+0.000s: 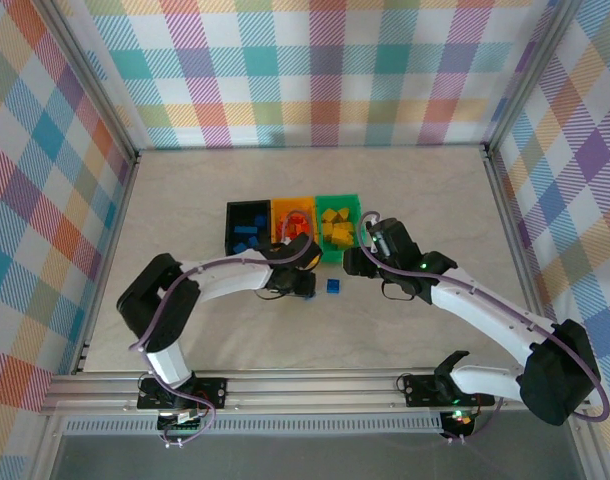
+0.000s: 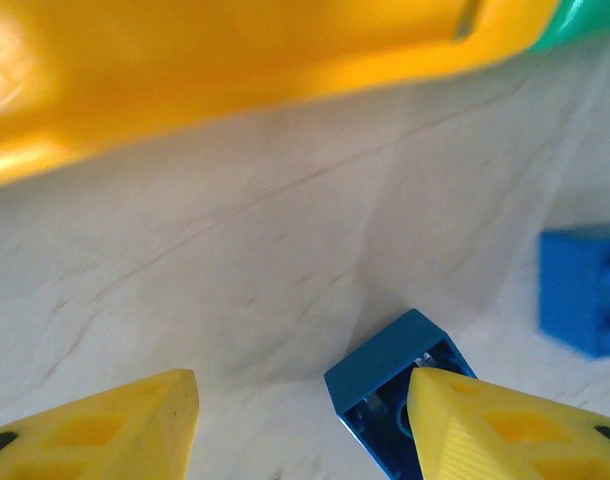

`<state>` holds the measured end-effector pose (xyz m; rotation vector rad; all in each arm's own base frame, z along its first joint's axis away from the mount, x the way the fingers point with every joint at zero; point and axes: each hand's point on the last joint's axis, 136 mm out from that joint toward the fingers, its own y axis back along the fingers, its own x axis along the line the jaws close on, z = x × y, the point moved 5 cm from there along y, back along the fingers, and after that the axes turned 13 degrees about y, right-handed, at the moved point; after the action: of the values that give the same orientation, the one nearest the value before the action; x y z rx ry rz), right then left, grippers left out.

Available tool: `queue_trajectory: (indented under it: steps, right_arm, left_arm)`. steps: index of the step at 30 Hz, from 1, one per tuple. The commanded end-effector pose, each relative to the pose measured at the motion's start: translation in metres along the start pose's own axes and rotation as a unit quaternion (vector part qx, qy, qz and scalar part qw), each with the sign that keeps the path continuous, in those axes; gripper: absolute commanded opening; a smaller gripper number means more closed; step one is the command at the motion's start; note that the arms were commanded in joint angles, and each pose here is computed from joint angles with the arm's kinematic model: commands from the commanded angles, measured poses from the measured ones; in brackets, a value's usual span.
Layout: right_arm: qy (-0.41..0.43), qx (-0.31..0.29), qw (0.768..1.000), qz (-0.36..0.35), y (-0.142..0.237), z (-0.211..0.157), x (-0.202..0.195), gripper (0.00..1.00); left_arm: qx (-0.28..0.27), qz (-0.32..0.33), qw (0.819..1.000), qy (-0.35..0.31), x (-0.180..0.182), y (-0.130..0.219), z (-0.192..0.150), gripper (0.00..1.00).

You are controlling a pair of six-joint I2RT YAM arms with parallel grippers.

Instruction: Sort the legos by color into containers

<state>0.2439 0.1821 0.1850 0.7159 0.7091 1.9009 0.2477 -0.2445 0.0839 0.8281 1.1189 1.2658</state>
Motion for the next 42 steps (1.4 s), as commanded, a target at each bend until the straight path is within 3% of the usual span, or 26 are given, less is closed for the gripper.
queue_trajectory:
  steps: [1,8,12,17,22,30,35,42]
  right_arm:
    - [-0.002,0.000,1.000,0.002,-0.004,-0.002,-0.001,0.66]
    - [-0.006,0.001,1.000,0.003,-0.007,-0.002,0.000,0.66]
    - [-0.005,0.002,1.000,-0.002,-0.005,-0.002,-0.001,0.66]
    - [-0.005,0.003,1.000,-0.005,-0.004,-0.005,-0.003,0.66]
    - [-0.006,0.000,1.000,-0.004,-0.003,-0.003,-0.003,0.66]
    - [-0.006,-0.003,1.000,-0.003,-0.002,-0.001,-0.002,0.66]
    - [-0.006,-0.002,1.000,-0.001,-0.004,-0.001,-0.002,0.66]
    - [-0.009,0.003,1.000,0.006,-0.011,-0.003,0.000,0.66]
  left_arm:
    - [0.016,0.050,0.999,0.002,0.037,0.008,-0.015,0.62]
    - [0.003,-0.041,0.999,0.001,0.001,0.035,-0.014,0.79]
    - [0.018,-0.034,0.999,-0.019,-0.011,0.027,-0.017,0.83]
    - [0.034,0.011,0.999,-0.032,0.000,0.005,-0.024,0.75]
    - [0.048,0.025,0.998,-0.037,0.002,-0.013,-0.029,0.58]
    - [0.035,0.034,0.998,-0.039,0.005,-0.006,-0.024,0.37]
    - [0.003,0.024,1.000,-0.009,0.021,0.023,-0.013,0.35]
    - [-0.090,0.018,0.992,0.089,0.070,0.077,0.056,0.38]
